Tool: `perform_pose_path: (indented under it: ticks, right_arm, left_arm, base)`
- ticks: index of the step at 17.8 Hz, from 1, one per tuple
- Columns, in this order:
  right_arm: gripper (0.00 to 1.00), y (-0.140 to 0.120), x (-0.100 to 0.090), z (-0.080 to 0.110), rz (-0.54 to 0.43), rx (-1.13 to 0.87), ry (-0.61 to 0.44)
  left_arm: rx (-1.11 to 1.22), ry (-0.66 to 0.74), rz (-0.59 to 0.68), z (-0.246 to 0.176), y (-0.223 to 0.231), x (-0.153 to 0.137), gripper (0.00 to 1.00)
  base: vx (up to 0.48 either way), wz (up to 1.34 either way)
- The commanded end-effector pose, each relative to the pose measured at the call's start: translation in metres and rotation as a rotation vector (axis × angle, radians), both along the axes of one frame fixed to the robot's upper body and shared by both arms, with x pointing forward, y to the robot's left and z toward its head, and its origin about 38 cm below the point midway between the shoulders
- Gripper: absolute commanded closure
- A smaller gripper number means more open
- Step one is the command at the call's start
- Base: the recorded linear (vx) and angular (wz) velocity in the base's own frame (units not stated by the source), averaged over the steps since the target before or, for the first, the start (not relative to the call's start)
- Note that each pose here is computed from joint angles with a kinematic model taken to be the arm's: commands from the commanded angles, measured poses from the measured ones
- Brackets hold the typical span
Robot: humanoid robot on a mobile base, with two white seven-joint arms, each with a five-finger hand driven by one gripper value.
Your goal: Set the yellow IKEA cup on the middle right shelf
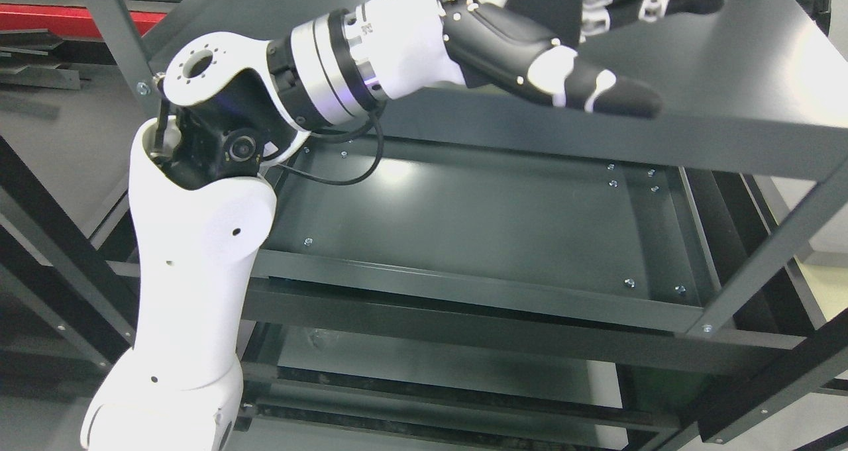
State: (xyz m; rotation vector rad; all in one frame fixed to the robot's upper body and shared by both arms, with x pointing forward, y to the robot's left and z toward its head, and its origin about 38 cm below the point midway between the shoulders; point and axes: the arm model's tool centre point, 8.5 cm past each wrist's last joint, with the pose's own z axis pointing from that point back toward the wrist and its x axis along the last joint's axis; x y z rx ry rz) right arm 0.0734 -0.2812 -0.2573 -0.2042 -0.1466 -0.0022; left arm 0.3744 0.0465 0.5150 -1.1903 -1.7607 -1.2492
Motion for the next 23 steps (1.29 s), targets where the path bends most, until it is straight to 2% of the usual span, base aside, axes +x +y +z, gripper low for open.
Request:
perform_pose_path:
  ticks: [1, 8, 11, 14, 16, 18, 20, 22, 23]
  right_arm:
    - [0.01, -0.01, -0.009, 0.0, -0.008, -0.011, 0.014]
    - [0.01, -0.01, -0.009, 0.0, -0.008, -0.011, 0.014]
    - [0.01, -0.01, -0.009, 0.0, -0.008, -0.011, 0.014]
    - [0.01, -0.01, -0.009, 0.0, -0.008, -0.011, 0.014]
    - [0.01, -0.01, -0.009, 0.0, -0.008, -0.011, 0.014]
    - [0.01, -0.01, -0.009, 0.0, -0.008, -0.011, 0.014]
    - [0.01, -0.01, -0.009, 0.0, -0.008, -0.011, 0.014]
    - [0.01, -0.01, -0.009, 0.0, -0.008, -0.011, 0.014]
    - [0.01, -0.01, -0.009, 0.0, -0.008, -0.011, 0.014]
  left_arm:
    - [0.095, 0.049, -0.06, -0.033, -0.021, -0.003, 0.01]
    - [0.251, 0.224, -0.188, -0.133, -0.062, -0.016, 0.01]
    - [0.316, 0.325, -0.249, -0.188, -0.08, -0.033, 0.01]
    - [0.347, 0.381, -0.282, -0.226, -0.091, -0.048, 0.01]
    - [0.346, 0.404, -0.194, -0.256, -0.09, -0.032, 0.01]
    - [0.329, 0.375, -0.005, -0.288, -0.071, 0.001, 0.01]
    - [0.276, 0.332, 0.188, -0.31, -0.036, 0.037, 0.01]
    - [0.193, 0.297, 0.38, -0.311, 0.003, 0.065, 0.01]
    - [0.148, 0.292, 0.533, -0.31, 0.03, 0.083, 0.01]
  base:
    - [0.0, 0.0]
    - [0.0, 0.0]
    - [0.0, 0.0]
    - [0.0, 0.0]
    - [0.0, 0.0]
    - [0.0, 0.0]
    - [-0.016, -0.01]
    - [-0.021, -0.02]
    - [-0.03, -0.01]
